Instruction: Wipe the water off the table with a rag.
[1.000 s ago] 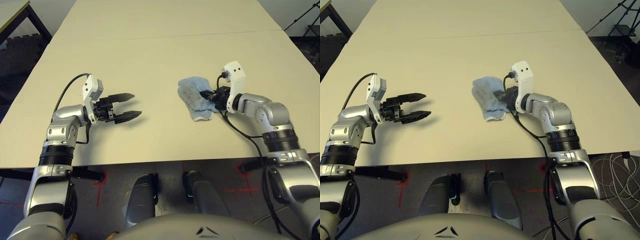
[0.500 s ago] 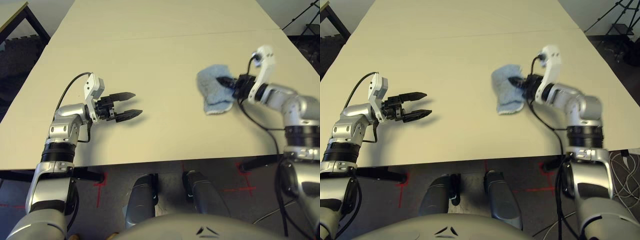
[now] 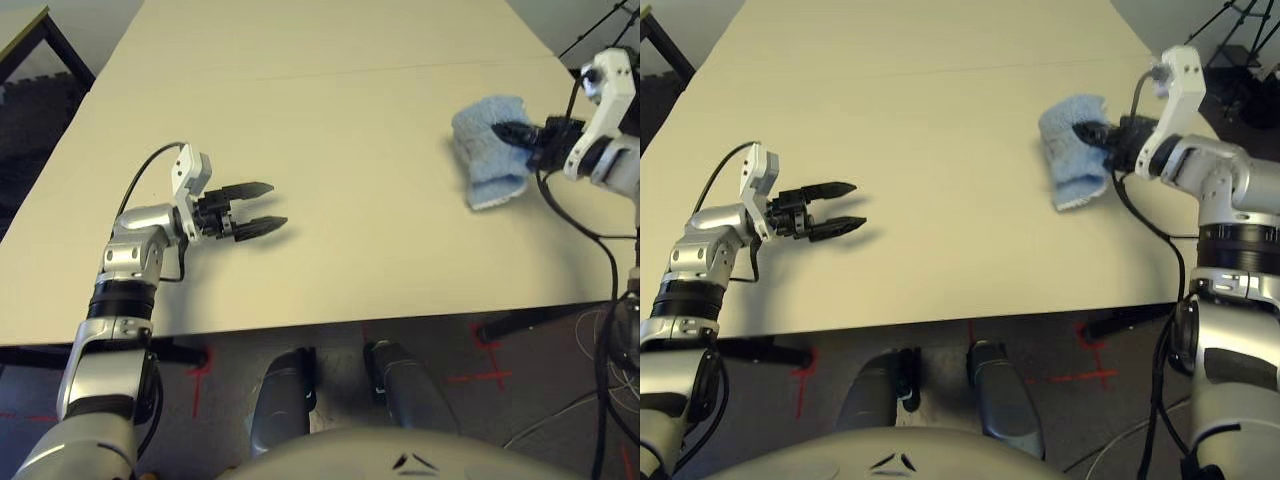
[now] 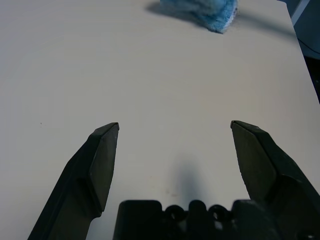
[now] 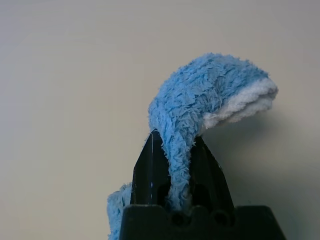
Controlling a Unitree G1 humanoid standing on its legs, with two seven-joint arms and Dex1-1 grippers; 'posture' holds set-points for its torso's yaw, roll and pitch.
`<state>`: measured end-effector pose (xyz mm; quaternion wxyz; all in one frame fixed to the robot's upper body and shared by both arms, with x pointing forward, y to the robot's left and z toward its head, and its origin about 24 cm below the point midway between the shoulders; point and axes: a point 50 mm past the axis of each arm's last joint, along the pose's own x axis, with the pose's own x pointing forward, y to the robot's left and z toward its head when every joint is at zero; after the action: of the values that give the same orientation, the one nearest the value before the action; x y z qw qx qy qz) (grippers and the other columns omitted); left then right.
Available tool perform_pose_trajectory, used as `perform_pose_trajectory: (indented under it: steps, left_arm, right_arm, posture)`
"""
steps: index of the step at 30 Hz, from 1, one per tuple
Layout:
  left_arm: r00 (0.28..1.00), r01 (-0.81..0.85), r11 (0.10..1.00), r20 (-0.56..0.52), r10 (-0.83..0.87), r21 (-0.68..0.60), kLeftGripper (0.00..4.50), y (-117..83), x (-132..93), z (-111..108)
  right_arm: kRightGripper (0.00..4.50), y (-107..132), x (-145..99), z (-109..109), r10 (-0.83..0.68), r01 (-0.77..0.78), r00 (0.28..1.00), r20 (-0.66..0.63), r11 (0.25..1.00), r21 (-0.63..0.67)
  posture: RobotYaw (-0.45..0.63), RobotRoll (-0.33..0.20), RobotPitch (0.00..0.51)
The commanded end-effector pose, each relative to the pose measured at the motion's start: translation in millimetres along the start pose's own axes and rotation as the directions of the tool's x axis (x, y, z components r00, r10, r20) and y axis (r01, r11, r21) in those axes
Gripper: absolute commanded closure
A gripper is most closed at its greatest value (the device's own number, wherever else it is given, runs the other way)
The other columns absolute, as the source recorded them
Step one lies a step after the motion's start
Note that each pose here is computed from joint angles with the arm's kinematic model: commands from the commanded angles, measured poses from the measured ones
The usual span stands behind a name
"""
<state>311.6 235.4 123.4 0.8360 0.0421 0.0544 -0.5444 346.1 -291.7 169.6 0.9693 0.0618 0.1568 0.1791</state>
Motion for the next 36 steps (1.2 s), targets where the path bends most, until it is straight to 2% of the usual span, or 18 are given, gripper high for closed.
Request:
perform_pose_trajectory:
  steps: [1, 3, 9, 13, 20, 25, 31, 36]
  left_arm:
    - [1.000, 0.003, 1.000, -0.025, -0.003, 0.001, 0.00, -1, -3, -2]
    - [1.000, 0.002, 1.000, -0.027, -0.001, 0.001, 0.00, -1, -4, -2]
    - [1.000, 0.002, 1.000, -0.027, -0.002, 0.005, 0.00, 0, -3, 0]
    - [1.000, 0.005, 1.000, -0.029, -0.004, 0.005, 0.00, -1, -4, 0]
    - [1.000, -0.006, 1.000, -0.030, 0.006, 0.006, 0.00, 0, -6, 1]
    - [0.999, -0.051, 0.999, 0.016, 0.051, -0.007, 0.00, 2, -7, 4]
    - [0.959, -0.246, 0.969, 0.149, 0.240, 0.021, 0.00, 12, -4, 12]
    - [0.823, -0.544, 0.839, 0.212, 0.527, 0.025, 0.00, 29, -7, 10]
  right_arm:
    - [4.41, -14, 0, -2, -0.070, 0.070, 0.998, -0.002, 0.996, -0.050]
    - [4.41, -21, 1, -7, -0.107, 0.105, 0.994, -0.014, 0.992, -0.074]
    - [4.41, -35, 7, -20, -0.228, 0.210, 0.973, -0.041, 0.943, -0.258]
    - [4.41, -37, 11, -24, -0.248, 0.231, 0.968, -0.033, 0.934, -0.272]
    - [1.93, -40, 5, -15, -0.244, 0.240, 0.970, 0.020, 0.933, -0.268]
    - [0.02, -56, -21, 7, -0.314, 0.345, 0.937, 0.151, 0.896, -0.279]
    - [0.02, -66, -43, 15, -0.336, 0.424, 0.887, 0.317, 0.864, -0.272]
    - [0.02, -56, -45, 14, -0.215, 0.344, 0.852, 0.478, 0.917, -0.200]
  posture:
    - [-0.25, 0.000, 0.148]
    - [-0.25, 0.000, 0.148]
    - [-0.25, 0.000, 0.148]
    - [-0.24, 0.000, 0.149]
    - [-0.24, 0.000, 0.149]
    - [-0.24, 0.000, 0.143]
    - [-0.23, 0.000, 0.137]
    - [-0.21, 0.000, 0.142]
